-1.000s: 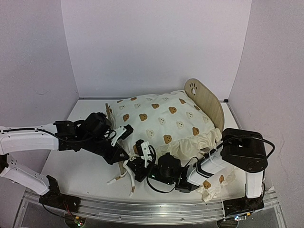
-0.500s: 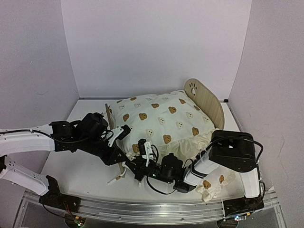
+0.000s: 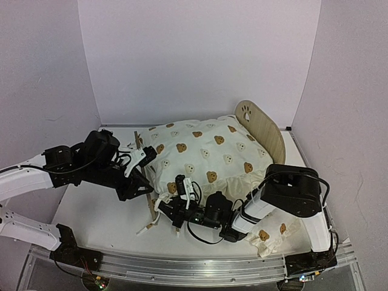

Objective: Set up the pet bed

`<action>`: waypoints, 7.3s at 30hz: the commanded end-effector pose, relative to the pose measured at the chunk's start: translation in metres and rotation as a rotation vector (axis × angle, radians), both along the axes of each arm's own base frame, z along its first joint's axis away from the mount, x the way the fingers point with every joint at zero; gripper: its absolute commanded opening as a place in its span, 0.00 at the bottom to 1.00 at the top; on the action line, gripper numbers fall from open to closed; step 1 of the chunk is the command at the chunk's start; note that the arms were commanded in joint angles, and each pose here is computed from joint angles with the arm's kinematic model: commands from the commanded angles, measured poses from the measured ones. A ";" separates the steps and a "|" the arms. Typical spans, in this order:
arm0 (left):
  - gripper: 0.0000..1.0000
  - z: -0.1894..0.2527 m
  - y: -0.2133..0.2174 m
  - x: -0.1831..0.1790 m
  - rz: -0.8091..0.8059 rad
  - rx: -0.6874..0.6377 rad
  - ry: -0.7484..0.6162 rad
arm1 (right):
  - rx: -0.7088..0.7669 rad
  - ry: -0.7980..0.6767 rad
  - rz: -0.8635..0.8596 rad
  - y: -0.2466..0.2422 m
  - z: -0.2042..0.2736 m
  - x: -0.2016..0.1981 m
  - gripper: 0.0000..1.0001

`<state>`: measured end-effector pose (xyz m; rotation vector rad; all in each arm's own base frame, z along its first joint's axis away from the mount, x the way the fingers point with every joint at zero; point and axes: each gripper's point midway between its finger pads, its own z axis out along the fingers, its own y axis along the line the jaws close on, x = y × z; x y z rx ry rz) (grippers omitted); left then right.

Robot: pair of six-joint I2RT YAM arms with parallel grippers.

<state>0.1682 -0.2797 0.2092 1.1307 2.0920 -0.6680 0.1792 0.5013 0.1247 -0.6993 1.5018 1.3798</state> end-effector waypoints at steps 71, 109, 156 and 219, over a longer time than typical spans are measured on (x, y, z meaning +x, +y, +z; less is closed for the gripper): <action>0.14 -0.079 0.002 -0.027 -0.594 0.268 -0.140 | 0.230 -0.154 0.153 -0.004 0.074 -0.011 0.07; 0.00 -0.028 0.003 -0.018 -0.333 0.012 -0.266 | -0.315 0.085 0.075 -0.010 -0.026 -0.021 0.49; 0.00 0.048 0.061 0.004 0.504 -0.611 0.177 | -0.342 0.476 -0.229 -0.007 -0.088 -0.006 0.00; 0.00 0.043 0.052 0.011 0.511 -0.329 0.205 | -0.522 0.232 0.035 -0.019 -0.038 -0.032 0.47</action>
